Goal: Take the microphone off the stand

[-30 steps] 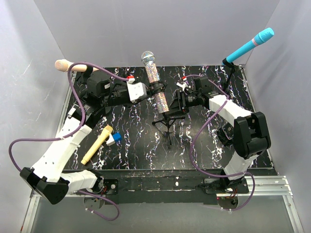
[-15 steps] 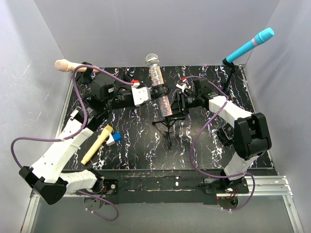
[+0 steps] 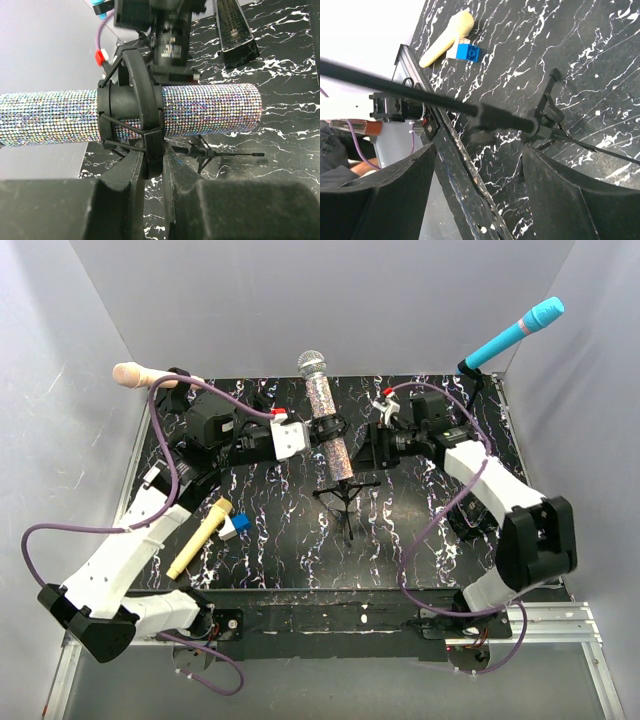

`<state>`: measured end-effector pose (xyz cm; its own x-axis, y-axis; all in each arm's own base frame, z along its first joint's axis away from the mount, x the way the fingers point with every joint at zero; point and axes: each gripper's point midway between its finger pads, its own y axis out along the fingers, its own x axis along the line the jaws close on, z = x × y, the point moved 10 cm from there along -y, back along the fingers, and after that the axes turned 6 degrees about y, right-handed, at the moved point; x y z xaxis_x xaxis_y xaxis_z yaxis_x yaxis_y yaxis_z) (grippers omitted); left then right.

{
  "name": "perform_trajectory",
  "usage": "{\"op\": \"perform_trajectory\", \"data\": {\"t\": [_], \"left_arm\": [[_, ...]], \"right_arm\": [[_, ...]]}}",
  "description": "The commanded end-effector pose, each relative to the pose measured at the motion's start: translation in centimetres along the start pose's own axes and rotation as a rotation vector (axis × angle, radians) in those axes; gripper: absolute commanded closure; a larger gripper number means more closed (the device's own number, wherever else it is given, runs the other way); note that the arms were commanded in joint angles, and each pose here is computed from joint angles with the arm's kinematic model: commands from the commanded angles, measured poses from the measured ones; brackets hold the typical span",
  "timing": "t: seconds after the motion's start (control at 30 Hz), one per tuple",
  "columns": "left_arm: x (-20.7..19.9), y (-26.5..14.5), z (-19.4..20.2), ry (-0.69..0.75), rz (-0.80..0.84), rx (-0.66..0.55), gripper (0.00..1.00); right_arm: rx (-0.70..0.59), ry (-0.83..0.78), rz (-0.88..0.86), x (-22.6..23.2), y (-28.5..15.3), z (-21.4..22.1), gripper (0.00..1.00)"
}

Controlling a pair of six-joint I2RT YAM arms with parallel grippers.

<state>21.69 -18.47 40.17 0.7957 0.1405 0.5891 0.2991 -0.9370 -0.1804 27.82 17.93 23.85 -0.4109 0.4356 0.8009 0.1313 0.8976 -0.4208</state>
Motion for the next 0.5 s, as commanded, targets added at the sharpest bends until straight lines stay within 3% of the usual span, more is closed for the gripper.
{"op": "perform_trajectory", "data": {"t": [0.0,0.27,0.3,0.4,0.47], "left_arm": [[-1.5,-1.0,-0.8,-0.023,0.061,-0.032,1.00],[-2.5,-0.7,-0.7,0.013,0.109,-0.036,1.00],[-2.5,-0.7,-0.8,0.019,0.110,-0.039,0.96],[-2.5,-0.5,-1.2,0.037,0.133,-0.040,0.66],[-2.4,-0.4,-1.4,0.045,0.147,-0.045,0.56]], "right_arm": [[-0.041,-0.194,-0.021,3.7,-3.6,0.4,0.23],[-0.071,-0.331,0.013,6.3,-6.5,1.7,0.23],[-0.075,-0.343,0.012,6.7,-6.9,1.8,0.23],[-0.102,-0.375,-0.001,8.4,-8.3,1.6,0.23],[-0.125,-0.415,-0.011,9.8,-9.3,1.5,0.23]]}}
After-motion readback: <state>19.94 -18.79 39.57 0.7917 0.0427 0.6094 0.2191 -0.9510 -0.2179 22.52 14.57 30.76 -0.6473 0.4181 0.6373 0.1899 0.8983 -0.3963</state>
